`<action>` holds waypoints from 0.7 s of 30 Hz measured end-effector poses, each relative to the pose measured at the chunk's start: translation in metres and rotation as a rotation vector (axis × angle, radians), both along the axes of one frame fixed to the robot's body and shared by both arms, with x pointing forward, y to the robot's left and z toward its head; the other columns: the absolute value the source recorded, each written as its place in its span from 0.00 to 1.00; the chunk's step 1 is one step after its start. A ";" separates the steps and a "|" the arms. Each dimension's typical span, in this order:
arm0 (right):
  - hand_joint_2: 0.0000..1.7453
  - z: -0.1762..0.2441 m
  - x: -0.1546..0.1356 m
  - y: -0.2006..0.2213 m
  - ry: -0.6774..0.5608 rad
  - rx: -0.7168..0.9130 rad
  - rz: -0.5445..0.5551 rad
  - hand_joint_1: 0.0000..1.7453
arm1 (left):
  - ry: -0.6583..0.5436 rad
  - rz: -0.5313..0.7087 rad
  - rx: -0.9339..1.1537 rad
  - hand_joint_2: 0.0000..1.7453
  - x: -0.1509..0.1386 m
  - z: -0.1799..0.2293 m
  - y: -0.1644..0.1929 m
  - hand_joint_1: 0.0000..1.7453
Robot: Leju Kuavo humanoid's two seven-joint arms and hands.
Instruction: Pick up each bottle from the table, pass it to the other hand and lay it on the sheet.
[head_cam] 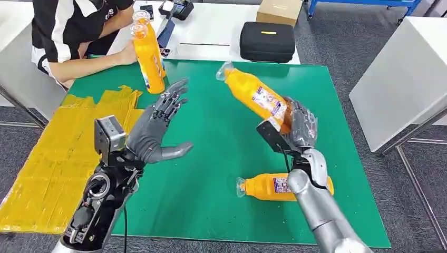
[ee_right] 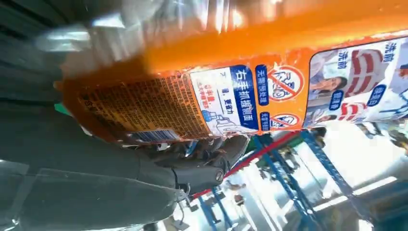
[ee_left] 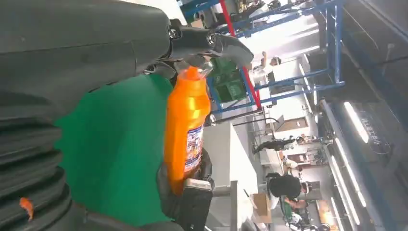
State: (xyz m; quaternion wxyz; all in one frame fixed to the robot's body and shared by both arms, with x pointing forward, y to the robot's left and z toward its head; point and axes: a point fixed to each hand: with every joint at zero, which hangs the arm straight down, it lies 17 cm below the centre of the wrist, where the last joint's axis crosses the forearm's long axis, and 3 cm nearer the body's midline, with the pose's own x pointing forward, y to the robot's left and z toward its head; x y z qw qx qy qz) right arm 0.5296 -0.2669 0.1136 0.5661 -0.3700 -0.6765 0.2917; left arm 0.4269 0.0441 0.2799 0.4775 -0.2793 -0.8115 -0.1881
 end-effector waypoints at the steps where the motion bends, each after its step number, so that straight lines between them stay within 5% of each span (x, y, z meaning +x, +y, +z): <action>1: 1.00 0.001 0.000 0.005 -0.004 0.000 0.007 1.00 | 0.004 -0.002 -0.002 1.00 0.001 0.000 0.000 0.00; 16: 1.00 0.013 -0.006 0.075 -0.038 0.048 0.134 1.00 | 0.038 -0.006 -0.015 1.00 0.005 -0.006 0.000 0.00; 21: 1.00 0.026 -0.006 0.087 -0.082 0.086 0.139 1.00 | 0.132 -0.016 -0.087 1.00 0.012 -0.008 0.006 0.00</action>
